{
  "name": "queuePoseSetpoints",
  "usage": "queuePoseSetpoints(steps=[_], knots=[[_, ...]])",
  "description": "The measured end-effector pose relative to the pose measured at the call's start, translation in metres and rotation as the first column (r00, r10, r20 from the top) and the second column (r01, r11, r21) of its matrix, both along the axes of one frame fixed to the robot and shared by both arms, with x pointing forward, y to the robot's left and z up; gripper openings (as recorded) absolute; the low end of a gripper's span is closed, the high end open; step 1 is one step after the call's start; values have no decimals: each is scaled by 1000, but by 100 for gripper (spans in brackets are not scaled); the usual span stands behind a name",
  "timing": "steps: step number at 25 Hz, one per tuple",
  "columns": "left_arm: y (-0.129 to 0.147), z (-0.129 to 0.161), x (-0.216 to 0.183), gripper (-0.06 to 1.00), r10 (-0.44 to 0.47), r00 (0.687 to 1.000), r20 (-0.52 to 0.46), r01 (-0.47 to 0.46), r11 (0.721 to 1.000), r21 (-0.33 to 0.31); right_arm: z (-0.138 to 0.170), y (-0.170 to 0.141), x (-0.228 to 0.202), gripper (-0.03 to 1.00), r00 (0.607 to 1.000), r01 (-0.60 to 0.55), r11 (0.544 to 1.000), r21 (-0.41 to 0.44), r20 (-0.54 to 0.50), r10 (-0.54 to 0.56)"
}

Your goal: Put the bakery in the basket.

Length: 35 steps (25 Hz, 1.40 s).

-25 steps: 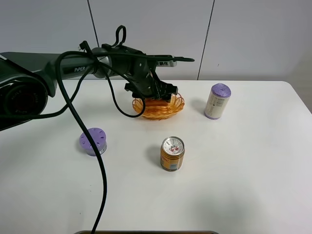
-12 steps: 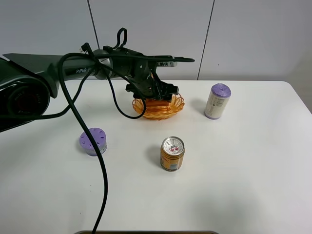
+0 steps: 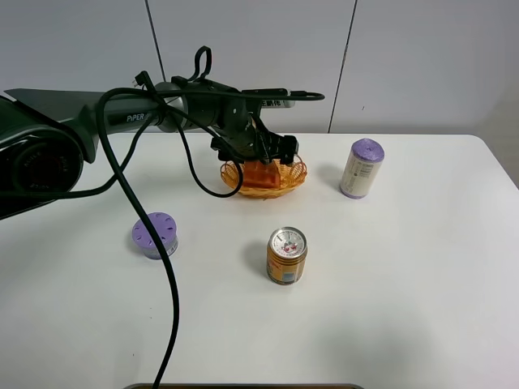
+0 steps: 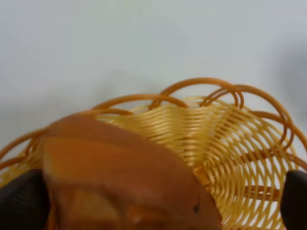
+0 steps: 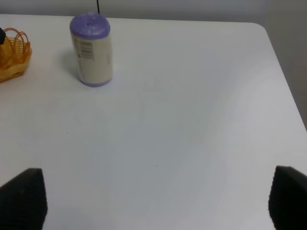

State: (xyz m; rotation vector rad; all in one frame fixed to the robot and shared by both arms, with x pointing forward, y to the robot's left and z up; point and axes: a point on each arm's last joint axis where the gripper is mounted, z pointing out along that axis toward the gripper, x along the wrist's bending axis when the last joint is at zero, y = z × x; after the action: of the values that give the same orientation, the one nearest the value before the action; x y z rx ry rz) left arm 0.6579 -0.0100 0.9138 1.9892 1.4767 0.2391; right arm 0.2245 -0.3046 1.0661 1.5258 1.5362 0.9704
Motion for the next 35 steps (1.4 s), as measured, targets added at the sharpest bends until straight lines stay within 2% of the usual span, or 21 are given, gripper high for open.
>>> queuePoseSetpoints(steps=[4,8,11,15,21,26,28,31,35], knots=[[0,8,0,99,-1,1000,11,1,1000,-7,0,0,0,91,1000,0,1000,0,0,0],[4,35,-4,99,-30,999,44,29,999,17,0,0,0,91,1000,0,1000,0,0,0],[11,59,-9,99,-53,997,58,49,997,65,0,0,0,91,1000,0,1000,0,0,0],[28,94,-20,99,-63,997,43,55,985,160,0,0,0,91,1000,0,1000,0,0,0],[70,149,-41,99,-22,1000,-6,23,945,325,0,0,0,91,1000,0,1000,0,0,0],[110,189,-55,99,7,999,-39,9,919,393,0,0,0,91,1000,0,1000,0,0,0],[122,201,-60,99,4,999,-37,11,916,401,0,0,0,91,1000,0,1000,0,0,0],[142,210,-73,99,6,998,-58,16,925,379,0,0,0,91,1000,0,1000,0,0,0],[170,201,-99,99,26,993,-112,12,944,329,0,0,0,91,1000,0,1000,0,0,0]])
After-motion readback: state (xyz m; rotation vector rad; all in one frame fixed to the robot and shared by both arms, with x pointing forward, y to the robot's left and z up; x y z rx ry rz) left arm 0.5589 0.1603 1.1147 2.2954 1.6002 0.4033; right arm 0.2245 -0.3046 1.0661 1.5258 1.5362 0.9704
